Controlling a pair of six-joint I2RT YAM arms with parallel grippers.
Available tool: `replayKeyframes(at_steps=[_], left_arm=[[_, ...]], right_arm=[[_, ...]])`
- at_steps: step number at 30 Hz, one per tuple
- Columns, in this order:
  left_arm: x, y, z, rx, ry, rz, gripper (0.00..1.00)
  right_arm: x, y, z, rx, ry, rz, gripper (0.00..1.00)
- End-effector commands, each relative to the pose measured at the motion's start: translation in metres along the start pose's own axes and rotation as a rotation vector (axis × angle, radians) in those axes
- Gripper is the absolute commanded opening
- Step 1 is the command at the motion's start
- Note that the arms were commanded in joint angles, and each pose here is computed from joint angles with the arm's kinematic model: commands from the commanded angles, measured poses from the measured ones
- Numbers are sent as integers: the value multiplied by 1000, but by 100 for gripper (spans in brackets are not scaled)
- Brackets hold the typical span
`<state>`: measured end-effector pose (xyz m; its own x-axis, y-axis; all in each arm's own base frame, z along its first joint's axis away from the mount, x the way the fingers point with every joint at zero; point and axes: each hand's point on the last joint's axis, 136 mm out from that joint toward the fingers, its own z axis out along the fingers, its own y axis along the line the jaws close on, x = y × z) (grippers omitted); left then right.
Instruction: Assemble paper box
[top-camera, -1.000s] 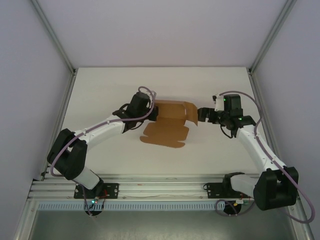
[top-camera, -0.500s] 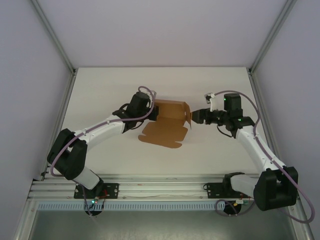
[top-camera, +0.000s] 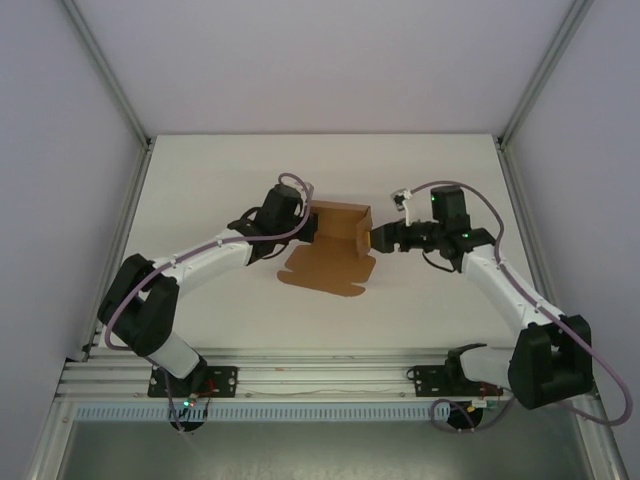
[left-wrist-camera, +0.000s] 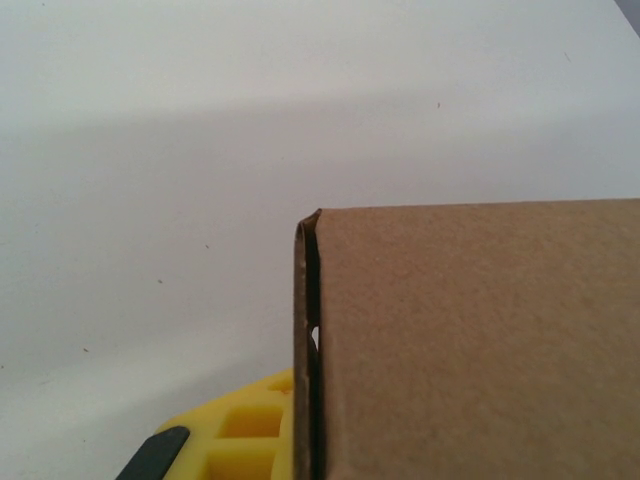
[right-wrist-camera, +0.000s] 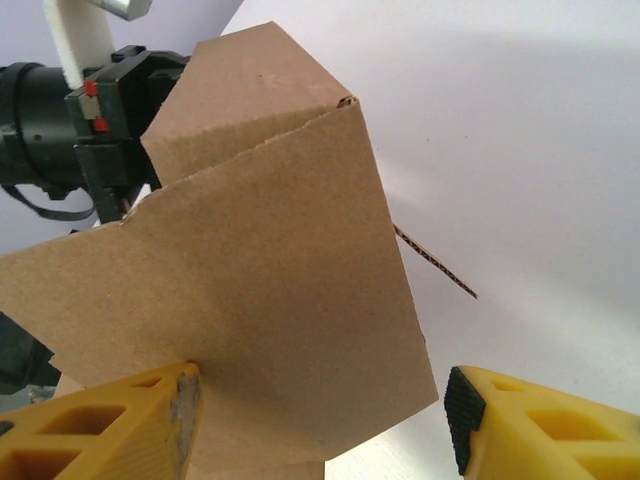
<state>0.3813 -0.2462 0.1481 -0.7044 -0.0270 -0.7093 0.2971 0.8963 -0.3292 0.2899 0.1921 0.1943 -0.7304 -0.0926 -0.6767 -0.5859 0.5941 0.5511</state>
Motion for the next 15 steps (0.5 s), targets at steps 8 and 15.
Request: replayKeyframes(at_steps=[8, 15], left_arm=[[-10, -3, 0, -4, -8, 11, 0], [-13, -6, -2, 0, -16, 10, 0]], right_arm=[[-35, -24, 22, 229, -21, -32, 56], [-30, -46, 35, 470, 16, -27, 42]])
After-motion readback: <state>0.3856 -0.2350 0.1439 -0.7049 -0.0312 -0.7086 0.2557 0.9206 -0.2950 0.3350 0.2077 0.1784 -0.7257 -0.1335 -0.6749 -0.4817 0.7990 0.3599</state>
